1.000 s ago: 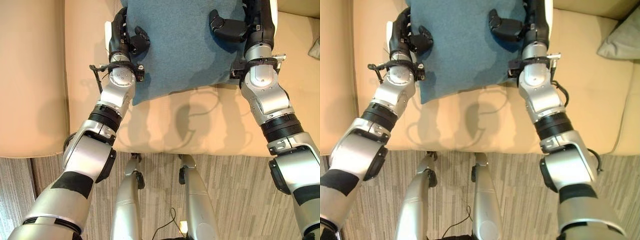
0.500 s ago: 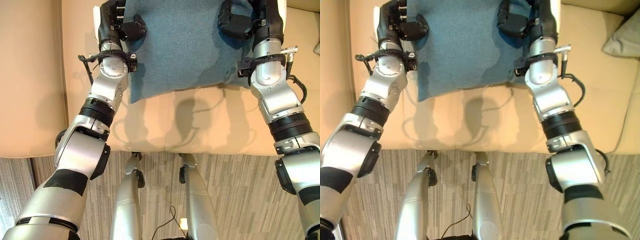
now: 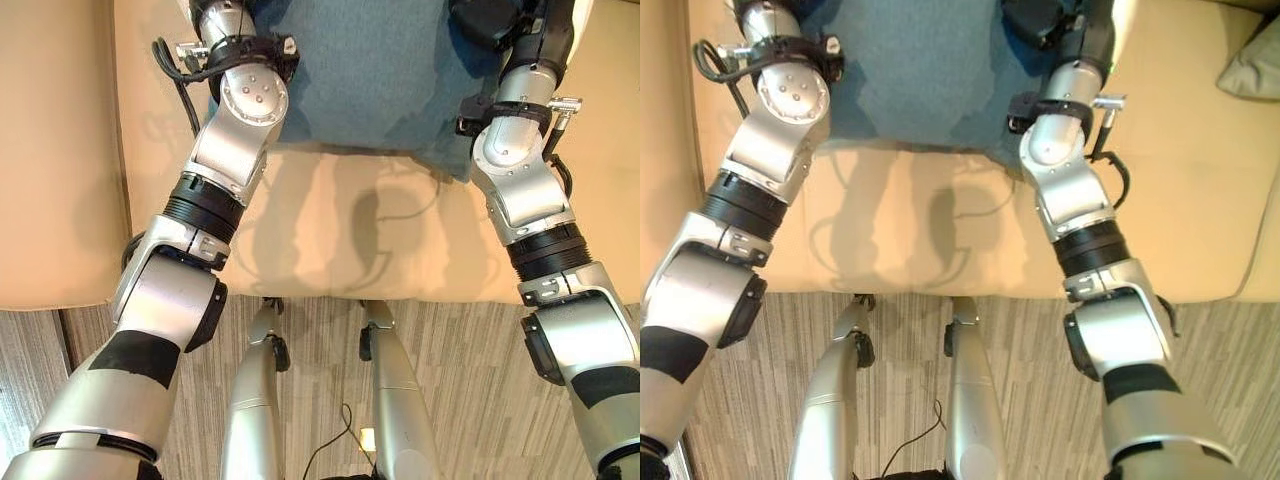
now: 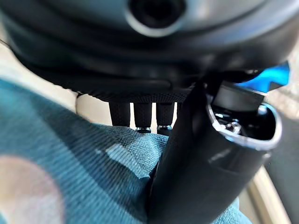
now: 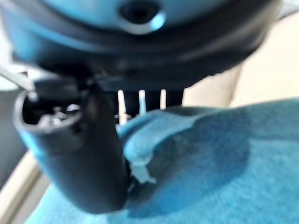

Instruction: Pick up all the scattered cushions and arrange them neatly on the sofa.

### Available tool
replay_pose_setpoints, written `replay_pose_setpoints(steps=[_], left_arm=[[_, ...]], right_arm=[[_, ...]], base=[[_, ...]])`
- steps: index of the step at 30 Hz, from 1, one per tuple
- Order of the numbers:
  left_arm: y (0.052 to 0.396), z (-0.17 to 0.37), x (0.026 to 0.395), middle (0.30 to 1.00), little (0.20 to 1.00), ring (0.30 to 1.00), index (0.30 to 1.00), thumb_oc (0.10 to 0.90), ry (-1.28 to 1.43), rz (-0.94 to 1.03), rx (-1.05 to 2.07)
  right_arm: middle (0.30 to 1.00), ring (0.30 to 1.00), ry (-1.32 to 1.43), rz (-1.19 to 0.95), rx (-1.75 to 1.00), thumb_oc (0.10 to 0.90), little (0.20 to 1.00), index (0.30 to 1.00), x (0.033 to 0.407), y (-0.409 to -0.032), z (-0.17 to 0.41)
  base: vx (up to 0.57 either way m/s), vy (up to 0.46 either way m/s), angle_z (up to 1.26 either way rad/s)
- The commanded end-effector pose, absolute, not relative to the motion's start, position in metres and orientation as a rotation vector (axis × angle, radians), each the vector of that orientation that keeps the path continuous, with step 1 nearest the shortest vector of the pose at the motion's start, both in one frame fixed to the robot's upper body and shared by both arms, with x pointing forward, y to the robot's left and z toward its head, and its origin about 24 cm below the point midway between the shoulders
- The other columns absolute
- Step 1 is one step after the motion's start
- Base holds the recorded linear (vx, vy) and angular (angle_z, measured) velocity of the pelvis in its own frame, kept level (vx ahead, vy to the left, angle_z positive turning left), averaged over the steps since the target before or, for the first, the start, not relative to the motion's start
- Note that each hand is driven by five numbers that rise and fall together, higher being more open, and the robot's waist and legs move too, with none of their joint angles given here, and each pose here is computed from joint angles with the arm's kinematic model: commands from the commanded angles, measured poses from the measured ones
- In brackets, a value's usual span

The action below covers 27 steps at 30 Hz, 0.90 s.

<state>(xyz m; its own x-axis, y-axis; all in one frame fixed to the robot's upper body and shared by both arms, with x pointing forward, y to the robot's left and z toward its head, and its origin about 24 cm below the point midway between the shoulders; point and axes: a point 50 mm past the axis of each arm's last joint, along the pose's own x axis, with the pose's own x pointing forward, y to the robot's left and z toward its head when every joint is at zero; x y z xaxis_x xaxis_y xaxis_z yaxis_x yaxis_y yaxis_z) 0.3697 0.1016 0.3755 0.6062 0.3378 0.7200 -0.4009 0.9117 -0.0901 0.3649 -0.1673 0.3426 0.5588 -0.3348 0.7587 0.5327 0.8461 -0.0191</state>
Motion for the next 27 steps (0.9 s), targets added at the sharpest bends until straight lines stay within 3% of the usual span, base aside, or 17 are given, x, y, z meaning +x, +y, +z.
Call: replay_pose_setpoints(steps=[1, 4, 7, 12, 15, 16, 17, 18, 19, 20, 27], left_arm=[[0.048, 0.458, 0.269, 0.3, 0.3, 0.3, 0.3, 0.4, -1.413, 0.239, -0.182], [0.055, 0.453, 0.269, 0.3, 0.3, 0.3, 0.3, 0.4, -1.408, 0.265, -0.27], [0.054, 0.448, 0.265, 0.3, 0.3, 0.3, 0.3, 0.4, -1.33, 0.138, -0.552], [0.057, 0.445, 0.284, 0.3, 0.3, 0.3, 0.3, 0.4, -1.269, 0.186, -0.458], [0.053, 0.44, 0.31, 0.3, 0.3, 0.3, 0.3, 0.4, -1.192, 0.326, -0.256], [0.056, 0.44, 0.317, 0.686, 0.686, 0.686, 0.686, 0.657, -1.17, 0.375, -0.202], [0.06, 0.437, 0.326, 0.9, 0.9, 0.9, 0.9, 0.8, -1.138, 0.42, -0.14], [0.06, 0.437, 0.326, 0.9, 0.9, 0.9, 0.9, 0.8, -1.14, 0.421, -0.142], [0.066, 0.433, 0.336, 0.9, 0.9, 0.9, 0.9, 0.8, -1.098, 0.484, -0.082], [0.066, 0.42, 0.353, 0.9, 0.9, 0.9, 0.9, 0.8, -1.024, 0.546, 0.071], [0.088, 0.376, 0.391, 0.9, 0.9, 0.9, 0.9, 0.8, -0.724, 0.657, 0.26]], right_arm=[[0.3, 0.3, -1.448, -0.572, -0.115, 0.4, 0.3, 0.3, 0.282, -0.141, 0.427], [0.3, 0.3, -1.506, -0.683, -0.147, 0.4, 0.3, 0.3, 0.272, -0.146, 0.428], [0.3, 0.3, -1.506, -0.8, -0.198, 0.4, 0.3, 0.3, 0.271, -0.153, 0.427], [0.3, 0.3, -1.483, -0.898, -0.274, 0.4, 0.3, 0.3, 0.279, -0.157, 0.426], [0.3, 0.3, -1.423, -0.878, -0.364, 0.4, 0.3, 0.3, 0.298, -0.149, 0.42], [0.3, 0.3, -1.392, -0.879, -0.38, 0.4, 0.3, 0.3, 0.305, -0.148, 0.419], [0.3, 0.3, -1.367, -0.884, -0.402, 0.4, 0.3, 0.3, 0.31, -0.148, 0.418], [0.3, 0.3, -1.369, -0.883, -0.401, 0.4, 0.3, 0.3, 0.311, -0.148, 0.418], [0.9, 0.9, -1.337, -0.861, -0.43, 0.8, 0.9, 0.9, 0.318, -0.143, 0.414], [0.9, 0.9, -1.271, -0.842, -0.471, 0.8, 0.9, 0.9, 0.332, -0.139, 0.407], [0.9, 0.9, -1.045, -0.767, -0.398, 0.8, 0.9, 0.9, 0.359, -0.126, 0.394]], base=[[0.0, 0.0, 0.0], [0.0, 0.0, 0.0], [0.0, 0.0, 0.0], [0.0, 0.0, 0.0], [0.0, 0.002, -0.01], [0.06, 0.03, -0.02], [0.0, 0.0, 0.0], [0.0, 0.0, 0.0], [0.02, -0.015, -0.07], [0.08, -0.015, -0.1], [0.01, -0.008, -0.07]])
